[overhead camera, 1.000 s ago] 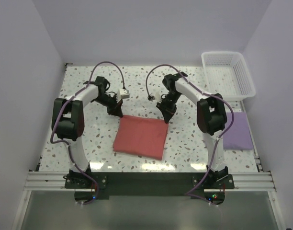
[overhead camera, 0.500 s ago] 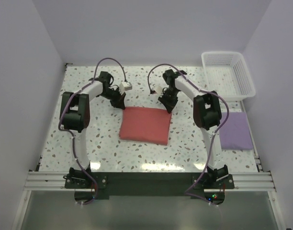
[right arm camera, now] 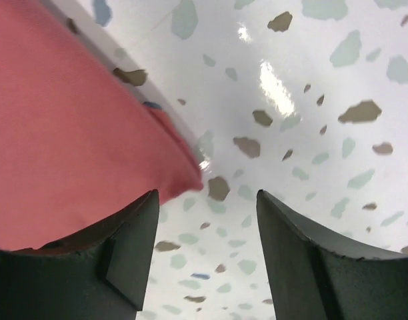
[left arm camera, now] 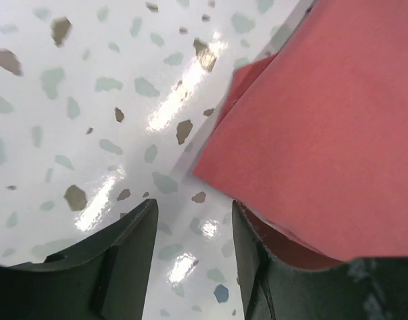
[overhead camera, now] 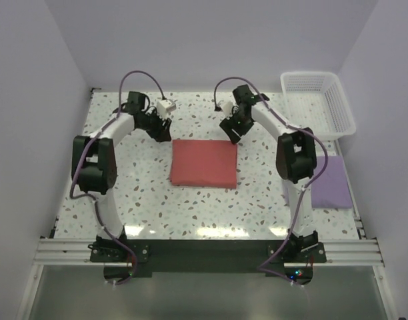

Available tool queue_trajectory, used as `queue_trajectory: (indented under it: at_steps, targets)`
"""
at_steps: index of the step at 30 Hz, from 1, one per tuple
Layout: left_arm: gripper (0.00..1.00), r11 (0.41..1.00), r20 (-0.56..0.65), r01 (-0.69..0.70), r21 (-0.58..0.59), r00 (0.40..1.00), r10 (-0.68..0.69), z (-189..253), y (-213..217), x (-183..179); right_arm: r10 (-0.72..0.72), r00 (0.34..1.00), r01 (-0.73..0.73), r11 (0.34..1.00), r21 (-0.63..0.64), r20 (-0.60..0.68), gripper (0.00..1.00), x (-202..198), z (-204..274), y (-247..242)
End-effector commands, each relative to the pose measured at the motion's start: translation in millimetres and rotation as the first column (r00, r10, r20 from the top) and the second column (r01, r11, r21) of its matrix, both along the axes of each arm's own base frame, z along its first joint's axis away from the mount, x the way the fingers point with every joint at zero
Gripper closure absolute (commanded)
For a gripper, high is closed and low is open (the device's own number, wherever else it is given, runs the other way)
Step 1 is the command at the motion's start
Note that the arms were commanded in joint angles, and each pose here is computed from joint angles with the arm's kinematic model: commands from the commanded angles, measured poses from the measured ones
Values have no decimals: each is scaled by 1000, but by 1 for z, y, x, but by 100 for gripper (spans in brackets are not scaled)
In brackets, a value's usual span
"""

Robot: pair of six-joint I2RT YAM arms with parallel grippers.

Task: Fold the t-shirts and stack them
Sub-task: Fold the tshirt

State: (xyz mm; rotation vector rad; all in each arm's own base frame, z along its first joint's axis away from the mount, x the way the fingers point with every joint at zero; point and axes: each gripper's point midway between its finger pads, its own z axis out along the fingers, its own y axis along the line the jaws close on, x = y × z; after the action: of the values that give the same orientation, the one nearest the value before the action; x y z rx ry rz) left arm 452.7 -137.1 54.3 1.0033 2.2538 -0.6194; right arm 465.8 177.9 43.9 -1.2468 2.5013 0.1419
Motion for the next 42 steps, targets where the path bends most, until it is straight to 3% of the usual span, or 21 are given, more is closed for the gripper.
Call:
queue_trajectory:
  at_steps: [1,2,4,5,6,9,11,12,17,21,22,25,27,33,36,39,42]
  targets:
    - [46,992,276,26,-127,961,10,110,-12,0,-113,989,85,964,251,99,36,-12,98,21]
    - [45,985,304,17,-171,952,37,135,-17,-7,-118,991,82,917,391,69,37,-30,130,39]
    - [46,959,215,74,-275,977,-13,137,-36,-38,-135,989,143,857,495,-52,41,-61,132,53]
    - [48,939,128,68,-337,991,-26,138,-45,-56,-56,990,124,791,599,-131,43,-85,147,72]
    - [52,902,38,99,-421,995,-92,132,-60,-83,-32,975,164,771,616,-220,47,-104,135,79]
    - [53,854,-158,43,-519,977,-146,114,-89,-131,52,902,275,698,661,-429,55,-148,122,103]
    - [53,833,-205,19,-553,966,-158,112,-104,-148,62,833,365,685,631,-550,61,-170,104,112]
    - [53,836,-261,4,-549,949,-176,96,-112,-167,84,831,361,670,648,-549,62,-172,100,122]
    - [53,830,-414,-101,-549,896,-164,48,-121,-183,38,716,496,675,546,-697,65,-187,47,127]
    - [53,865,-546,-215,-453,834,-78,-10,-101,-183,-88,652,572,709,413,-753,66,-182,-16,97]
    - [53,870,-584,-246,-428,809,-59,-26,-94,-184,-89,664,557,722,411,-743,66,-182,-24,90]
    - [54,853,-656,-341,-396,755,-3,-47,-73,-177,-133,644,572,738,358,-754,66,-182,-44,70]
    - [53,849,-659,-345,-401,752,-6,-48,-69,-176,-140,629,579,740,341,-765,66,-185,-45,64]
    - [52,843,-666,-329,-424,744,-44,-29,-59,-194,-118,664,517,786,339,-738,66,-197,-25,36]
    - [52,861,-591,-260,-437,805,-57,-6,-55,-190,-87,691,457,821,341,-718,66,-209,-4,18]
    - [51,871,-465,-205,-447,885,-31,26,-53,-171,-86,758,377,867,326,-646,65,-217,12,-4]
    - [48,902,-261,-133,-410,965,23,58,-55,-141,-96,803,354,871,341,-588,65,-215,33,-14]
